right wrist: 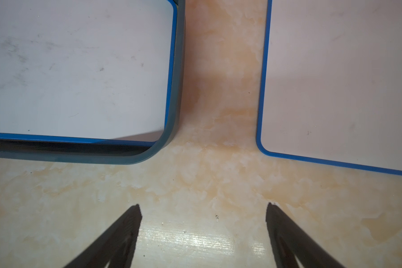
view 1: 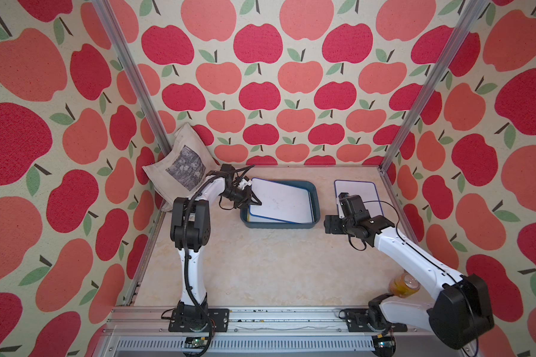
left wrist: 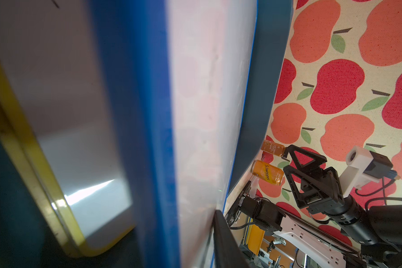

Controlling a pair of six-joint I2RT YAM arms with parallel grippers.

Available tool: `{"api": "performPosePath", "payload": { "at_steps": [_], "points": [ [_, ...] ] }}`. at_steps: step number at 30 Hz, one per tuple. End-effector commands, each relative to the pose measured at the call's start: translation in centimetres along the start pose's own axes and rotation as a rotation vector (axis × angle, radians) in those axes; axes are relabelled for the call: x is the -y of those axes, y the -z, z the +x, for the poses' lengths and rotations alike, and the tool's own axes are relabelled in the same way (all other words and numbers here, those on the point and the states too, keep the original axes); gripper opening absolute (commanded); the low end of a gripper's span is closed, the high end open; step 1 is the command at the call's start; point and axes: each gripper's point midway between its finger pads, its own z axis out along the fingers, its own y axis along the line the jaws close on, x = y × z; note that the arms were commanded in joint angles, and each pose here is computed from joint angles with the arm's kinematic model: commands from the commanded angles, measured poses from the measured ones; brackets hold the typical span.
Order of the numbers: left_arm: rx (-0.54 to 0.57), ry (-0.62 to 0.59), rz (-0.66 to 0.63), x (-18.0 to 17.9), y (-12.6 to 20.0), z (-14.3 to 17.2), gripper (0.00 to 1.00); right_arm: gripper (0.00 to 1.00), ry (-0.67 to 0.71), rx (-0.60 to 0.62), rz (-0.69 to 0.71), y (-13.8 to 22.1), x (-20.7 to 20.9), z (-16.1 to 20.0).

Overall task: Put the whiteboard into the storage box
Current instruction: Place the whiteboard in the storage box.

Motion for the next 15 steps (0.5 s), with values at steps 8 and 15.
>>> {"api": "performPosePath", "payload": {
  "at_steps": [8, 15],
  "points": [
    [-0.004, 0.118, -0.224, -5.5, -1.6, -0.3, 0.25, 0.90, -0.026, -0.025, 0.004, 0.2, 0.5, 1.5],
    [-0.001, 0.139, -0.249, -5.9, -1.3, -0.1, 0.28, 0.90, -0.025, -0.032, 0.006, 0.1, 0.5, 1.7]
  ]
}}
